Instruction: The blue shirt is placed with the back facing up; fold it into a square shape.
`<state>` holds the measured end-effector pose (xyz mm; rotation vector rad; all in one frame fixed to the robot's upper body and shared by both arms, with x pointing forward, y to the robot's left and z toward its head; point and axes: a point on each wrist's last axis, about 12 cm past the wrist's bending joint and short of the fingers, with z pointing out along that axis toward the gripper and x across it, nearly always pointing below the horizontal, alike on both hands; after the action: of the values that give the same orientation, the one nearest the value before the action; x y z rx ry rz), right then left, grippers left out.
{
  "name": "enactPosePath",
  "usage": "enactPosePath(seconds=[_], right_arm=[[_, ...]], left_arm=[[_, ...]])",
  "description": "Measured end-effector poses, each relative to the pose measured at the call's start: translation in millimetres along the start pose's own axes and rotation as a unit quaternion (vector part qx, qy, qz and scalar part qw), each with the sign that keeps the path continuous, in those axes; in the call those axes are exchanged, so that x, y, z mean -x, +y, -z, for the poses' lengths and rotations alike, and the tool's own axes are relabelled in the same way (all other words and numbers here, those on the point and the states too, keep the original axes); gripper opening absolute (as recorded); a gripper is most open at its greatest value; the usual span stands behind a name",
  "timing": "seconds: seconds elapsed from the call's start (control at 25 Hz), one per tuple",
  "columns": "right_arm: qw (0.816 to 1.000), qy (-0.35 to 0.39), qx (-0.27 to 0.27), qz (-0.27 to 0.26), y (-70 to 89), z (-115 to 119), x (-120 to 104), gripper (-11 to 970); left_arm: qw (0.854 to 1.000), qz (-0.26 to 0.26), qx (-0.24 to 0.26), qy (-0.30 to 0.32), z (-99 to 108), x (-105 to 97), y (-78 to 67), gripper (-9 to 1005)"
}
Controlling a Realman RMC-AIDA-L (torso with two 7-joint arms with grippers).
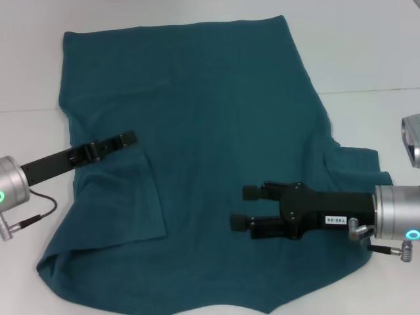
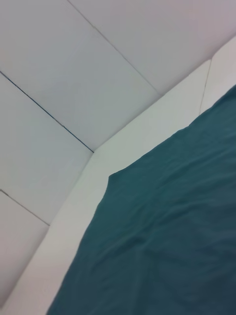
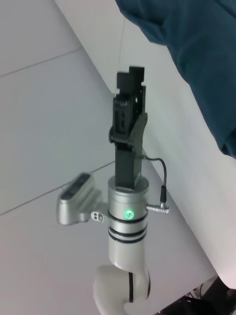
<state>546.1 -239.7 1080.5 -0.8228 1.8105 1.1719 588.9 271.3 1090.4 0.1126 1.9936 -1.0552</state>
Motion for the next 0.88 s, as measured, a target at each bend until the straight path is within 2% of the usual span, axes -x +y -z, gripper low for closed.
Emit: enactPosePath(seconds=[0.16, 0.32, 0.56, 0.72, 0.88], right_arm=[[1.0, -0.008, -0.015, -0.015, -4.4, 8, 4, 903], [0.998, -0.016, -0.04, -0.044, -12.0, 21, 9, 902], [0.994, 0.001, -0.059, -0.088, -19.9, 46, 19, 901], [0.988, 0.007, -0.084, -0.126, -25.6, 66, 24, 901], [0.977, 0.015, -0.127, -0.172, -31.6, 85, 26, 900]], left_arm=[[0.999, -0.032, 0.0, -0.002, 10, -2, 2.3, 497], [0.997, -0.074, -0.014, -0.001, 17, -7, 0.2, 663], [0.99, -0.131, -0.05, -0.001, 13, -20, -9.6, 859], [0.972, -0.209, -0.109, 0.019, 9, -36, -22.8, 851], [0.953, -0.261, -0.147, 0.034, 7, -46, -30.2, 847]])
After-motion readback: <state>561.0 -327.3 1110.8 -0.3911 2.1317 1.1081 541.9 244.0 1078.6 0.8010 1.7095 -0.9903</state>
